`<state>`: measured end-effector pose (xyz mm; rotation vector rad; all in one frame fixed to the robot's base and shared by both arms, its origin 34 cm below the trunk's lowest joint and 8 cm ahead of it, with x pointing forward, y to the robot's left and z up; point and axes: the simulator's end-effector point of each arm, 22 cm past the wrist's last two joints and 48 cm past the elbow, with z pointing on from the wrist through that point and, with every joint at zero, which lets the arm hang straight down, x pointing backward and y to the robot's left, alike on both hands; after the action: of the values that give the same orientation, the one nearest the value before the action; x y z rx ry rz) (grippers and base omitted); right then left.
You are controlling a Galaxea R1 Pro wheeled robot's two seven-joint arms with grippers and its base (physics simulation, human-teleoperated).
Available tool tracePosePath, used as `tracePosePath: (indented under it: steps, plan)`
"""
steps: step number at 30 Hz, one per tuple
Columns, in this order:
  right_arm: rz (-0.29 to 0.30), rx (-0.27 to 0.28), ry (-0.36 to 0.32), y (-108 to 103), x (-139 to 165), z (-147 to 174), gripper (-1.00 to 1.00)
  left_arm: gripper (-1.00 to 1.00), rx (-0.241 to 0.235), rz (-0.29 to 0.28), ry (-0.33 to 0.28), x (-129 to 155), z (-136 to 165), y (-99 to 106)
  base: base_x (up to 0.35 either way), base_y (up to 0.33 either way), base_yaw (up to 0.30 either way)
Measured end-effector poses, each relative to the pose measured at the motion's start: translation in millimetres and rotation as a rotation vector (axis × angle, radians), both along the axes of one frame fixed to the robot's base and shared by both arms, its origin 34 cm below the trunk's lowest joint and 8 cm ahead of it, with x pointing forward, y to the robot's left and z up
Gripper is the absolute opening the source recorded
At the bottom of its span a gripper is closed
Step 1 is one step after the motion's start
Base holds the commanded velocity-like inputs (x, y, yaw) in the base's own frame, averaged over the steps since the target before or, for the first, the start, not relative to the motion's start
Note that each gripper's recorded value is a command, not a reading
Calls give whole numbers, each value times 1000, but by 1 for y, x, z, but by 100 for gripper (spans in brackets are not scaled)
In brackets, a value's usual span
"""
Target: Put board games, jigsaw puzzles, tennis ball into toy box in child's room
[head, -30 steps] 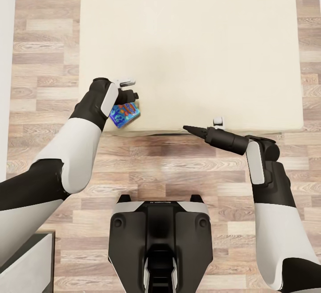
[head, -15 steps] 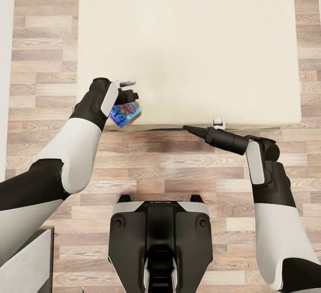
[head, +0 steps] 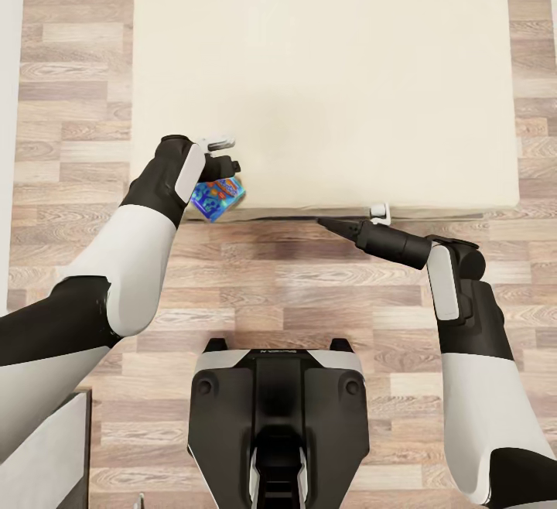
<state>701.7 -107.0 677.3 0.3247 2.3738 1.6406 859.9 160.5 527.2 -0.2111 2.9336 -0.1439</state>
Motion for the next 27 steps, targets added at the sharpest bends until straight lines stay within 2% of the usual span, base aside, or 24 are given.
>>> tracePosePath:
  steps: [27]
  plan:
    - [0,0,0,0,0,0,100,100,-1,0,-2,1,1,0,-4,-2,0]
